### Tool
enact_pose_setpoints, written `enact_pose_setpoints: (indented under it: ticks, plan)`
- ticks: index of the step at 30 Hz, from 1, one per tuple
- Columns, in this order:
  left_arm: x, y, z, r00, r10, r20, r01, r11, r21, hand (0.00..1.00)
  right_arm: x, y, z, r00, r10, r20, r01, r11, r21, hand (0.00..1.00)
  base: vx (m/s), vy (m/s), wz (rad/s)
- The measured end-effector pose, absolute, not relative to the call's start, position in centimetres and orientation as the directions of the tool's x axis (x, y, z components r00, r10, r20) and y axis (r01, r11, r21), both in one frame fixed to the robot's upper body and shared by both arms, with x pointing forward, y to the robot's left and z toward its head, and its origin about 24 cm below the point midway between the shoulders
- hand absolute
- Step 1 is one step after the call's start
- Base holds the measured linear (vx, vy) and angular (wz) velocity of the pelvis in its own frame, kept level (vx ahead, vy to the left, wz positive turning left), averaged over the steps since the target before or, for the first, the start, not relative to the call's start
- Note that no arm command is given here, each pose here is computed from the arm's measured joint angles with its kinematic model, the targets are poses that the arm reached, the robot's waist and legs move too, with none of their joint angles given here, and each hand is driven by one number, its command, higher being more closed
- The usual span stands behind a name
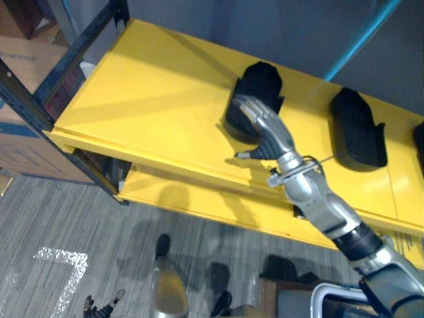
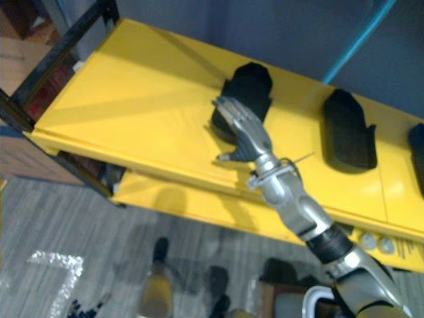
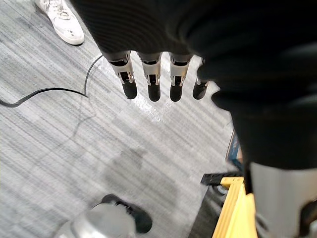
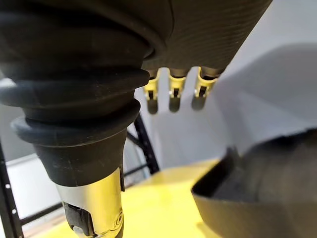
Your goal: Walk over and take plastic housings, then place them on the shelf
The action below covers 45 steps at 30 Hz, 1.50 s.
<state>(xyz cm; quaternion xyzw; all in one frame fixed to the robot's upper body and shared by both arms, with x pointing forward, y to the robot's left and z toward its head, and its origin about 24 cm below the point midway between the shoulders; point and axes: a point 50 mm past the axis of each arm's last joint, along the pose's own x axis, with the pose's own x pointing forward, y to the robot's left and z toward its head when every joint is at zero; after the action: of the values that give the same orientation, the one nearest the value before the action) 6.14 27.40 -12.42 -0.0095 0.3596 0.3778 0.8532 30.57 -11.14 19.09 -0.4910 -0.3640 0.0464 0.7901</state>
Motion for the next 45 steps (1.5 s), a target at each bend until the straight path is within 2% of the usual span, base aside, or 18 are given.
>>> enact_pose_setpoints:
  ticks: [6,13,16,25,26,36,45]
  plan:
    - [6.6,27.3,-12.4,0.479,0.616,-0.625,-0.64,0.732,0.232,0.0,30.7,-11.1,19.0,0.745,0.412,0.525,0.282,0.518,-0.808,0.0,-0.01,-0.006,0.04]
    - [7.7,27.5,-12.1,0.51,0.608,-0.608,-0.636,0.743,0.21,0.0,31.9,-11.9,17.3,0.844,0.362,0.396,0.211,0.456,-0.865,0.0,0.01,-0.004,0.01]
    - [7.9,27.4,-12.1,0.516,0.601,-0.61,-0.63,0.749,0.204,0.0,32.2,-12.1,16.9,0.86,0.344,0.376,0.204,0.444,-0.873,0.0,0.0,0.0,0.0]
    - [7.9,27.2,-12.1,0.519,0.596,-0.612,-0.628,0.752,0.2,0.0,32.7,-11.8,17.8,0.857,0.341,0.387,0.219,0.439,-0.871,0.0,0.0,0.0,0.0]
    - [7.9,27.2,-12.1,0.52,0.596,-0.612,-0.628,0.752,0.2,0.0,32.7,-11.7,18.1,0.853,0.344,0.392,0.223,0.439,-0.87,1.0,0.0,0.0,0.0]
    - [8.8,27.1,-11.7,0.556,0.583,-0.593,-0.62,0.765,0.17,0.0,33.5,-11.4,20.0,0.823,0.343,0.453,0.282,0.445,-0.85,1.0,0.0,0.0,0.01]
    - [9.2,27.0,-11.5,0.567,0.582,-0.583,-0.622,0.766,0.159,0.0,34.0,-11.9,19.1,0.852,0.332,0.405,0.248,0.425,-0.871,1.0,0.01,-0.004,0.06]
